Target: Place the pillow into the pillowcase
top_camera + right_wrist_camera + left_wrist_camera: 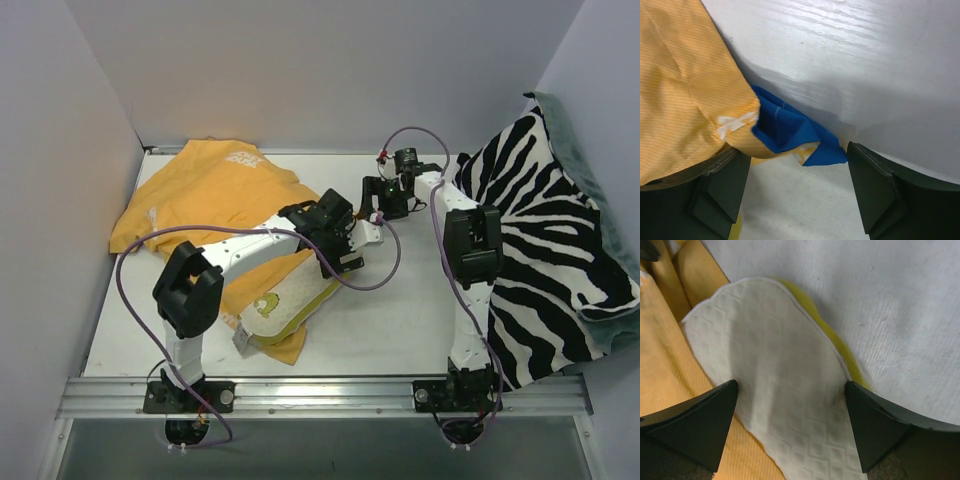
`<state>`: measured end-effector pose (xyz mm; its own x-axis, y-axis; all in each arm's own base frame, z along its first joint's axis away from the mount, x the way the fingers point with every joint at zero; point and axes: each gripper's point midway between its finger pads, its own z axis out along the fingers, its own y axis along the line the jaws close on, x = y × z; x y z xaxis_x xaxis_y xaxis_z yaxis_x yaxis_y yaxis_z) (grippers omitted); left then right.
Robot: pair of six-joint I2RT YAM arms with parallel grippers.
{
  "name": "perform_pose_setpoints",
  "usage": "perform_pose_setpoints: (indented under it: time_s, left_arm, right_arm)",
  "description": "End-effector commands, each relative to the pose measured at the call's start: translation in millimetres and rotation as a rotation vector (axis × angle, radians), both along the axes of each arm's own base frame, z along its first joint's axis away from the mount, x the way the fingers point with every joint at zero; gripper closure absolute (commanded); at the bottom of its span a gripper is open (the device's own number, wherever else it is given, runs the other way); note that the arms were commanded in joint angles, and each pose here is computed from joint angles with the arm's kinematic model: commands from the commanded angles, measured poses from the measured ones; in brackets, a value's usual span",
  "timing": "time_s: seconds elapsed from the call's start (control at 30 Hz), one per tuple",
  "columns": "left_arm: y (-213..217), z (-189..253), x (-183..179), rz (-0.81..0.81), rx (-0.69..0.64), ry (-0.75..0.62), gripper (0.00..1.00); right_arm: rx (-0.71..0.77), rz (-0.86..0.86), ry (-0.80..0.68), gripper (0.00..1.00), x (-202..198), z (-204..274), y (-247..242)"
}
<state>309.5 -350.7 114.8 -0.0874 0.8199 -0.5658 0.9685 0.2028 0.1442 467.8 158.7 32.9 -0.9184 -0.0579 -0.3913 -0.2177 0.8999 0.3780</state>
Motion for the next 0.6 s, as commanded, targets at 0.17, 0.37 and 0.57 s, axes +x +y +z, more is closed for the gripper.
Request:
perform_pose_setpoints:
  time_s: [0.17,0.37,0.57]
  left_arm:
    - [35,-47,38,0.116,0.256,-0.210,0.14]
    - [49,25,75,0.275,0.128,-0.225,1.00]
    - [81,120,115,0.452,0.013,-0.329,1.00]
  right_arm:
    - [0.056,0.097,0.114,0.94,-23,-25,30]
    - [0.149,0.165,0.154,1.00,-71,24,16]
    - [0.147,0.268,0.157,1.00,-120,82,-25]
